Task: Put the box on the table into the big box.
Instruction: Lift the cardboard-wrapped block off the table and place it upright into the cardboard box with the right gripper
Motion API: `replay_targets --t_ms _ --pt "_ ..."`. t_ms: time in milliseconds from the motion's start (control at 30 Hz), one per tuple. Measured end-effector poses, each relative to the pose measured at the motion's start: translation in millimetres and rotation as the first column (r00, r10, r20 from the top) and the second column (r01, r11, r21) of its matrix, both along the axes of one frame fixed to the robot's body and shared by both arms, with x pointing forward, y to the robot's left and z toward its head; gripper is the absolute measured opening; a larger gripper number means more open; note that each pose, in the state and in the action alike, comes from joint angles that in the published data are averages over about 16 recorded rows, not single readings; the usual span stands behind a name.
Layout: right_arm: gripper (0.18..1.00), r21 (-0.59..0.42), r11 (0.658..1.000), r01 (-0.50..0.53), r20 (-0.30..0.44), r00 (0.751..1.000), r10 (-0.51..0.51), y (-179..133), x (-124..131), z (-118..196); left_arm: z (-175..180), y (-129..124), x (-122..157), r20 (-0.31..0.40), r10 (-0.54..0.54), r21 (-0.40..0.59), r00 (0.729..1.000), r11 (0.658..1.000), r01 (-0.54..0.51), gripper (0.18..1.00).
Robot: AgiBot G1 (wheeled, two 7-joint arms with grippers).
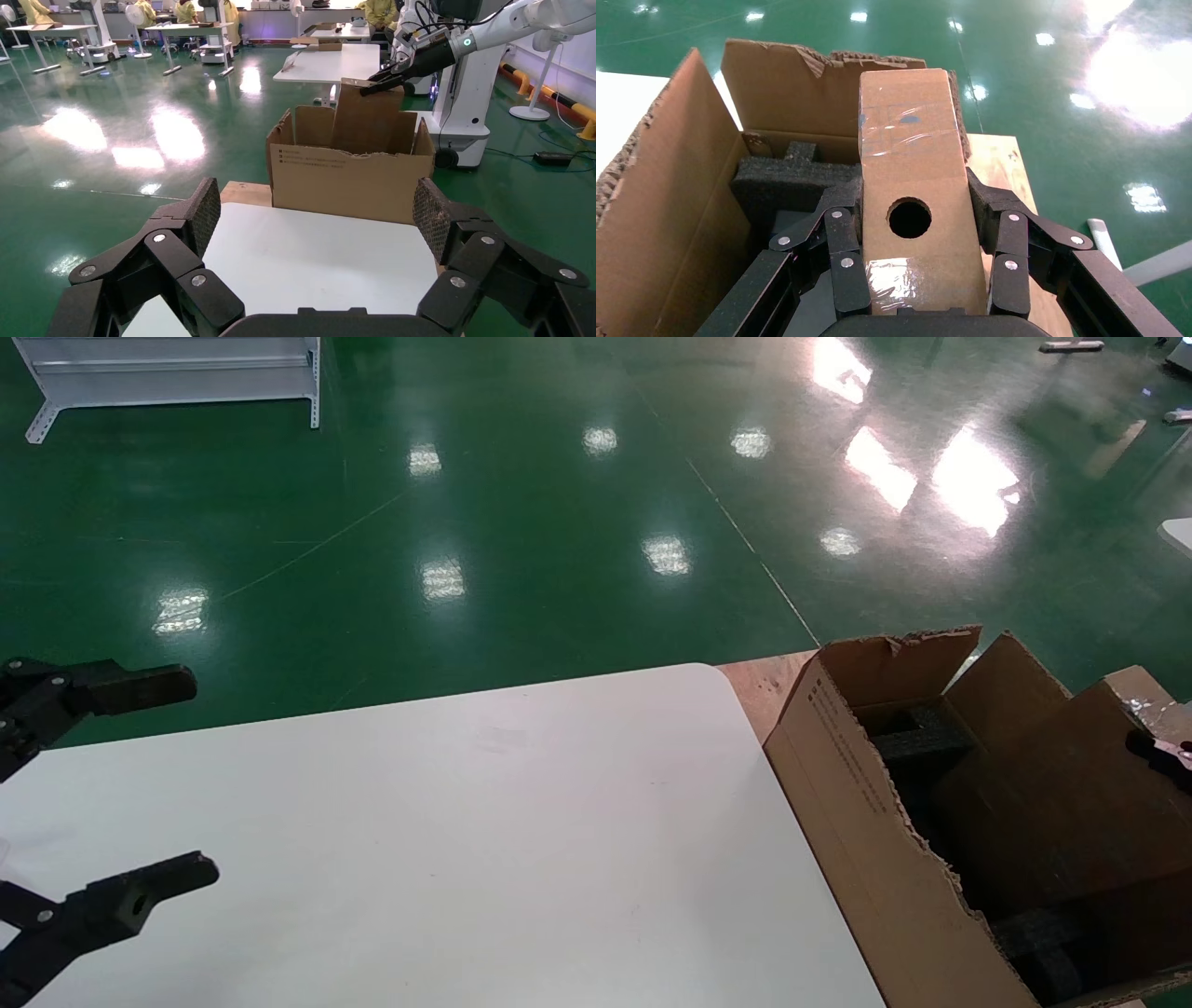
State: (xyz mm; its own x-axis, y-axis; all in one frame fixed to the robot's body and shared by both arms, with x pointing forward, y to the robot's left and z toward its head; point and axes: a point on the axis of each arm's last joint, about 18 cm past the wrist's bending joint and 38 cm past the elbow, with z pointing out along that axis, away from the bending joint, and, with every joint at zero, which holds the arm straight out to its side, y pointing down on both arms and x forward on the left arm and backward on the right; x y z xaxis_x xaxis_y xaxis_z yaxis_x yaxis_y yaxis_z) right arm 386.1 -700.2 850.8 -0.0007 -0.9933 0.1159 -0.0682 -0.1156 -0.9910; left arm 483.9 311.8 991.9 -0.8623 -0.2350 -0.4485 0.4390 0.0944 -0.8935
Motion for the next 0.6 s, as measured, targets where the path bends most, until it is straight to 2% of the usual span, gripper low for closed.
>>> replay_targets --t_ms 600 --pt "0.483 0.041 0.997 0.062 -0.032 0.998 -0.061 -6.5 8.8 -13.8 0.0 0.0 0.0 0.0 0.0 0.0 1.0 1.0 0.0 1.001"
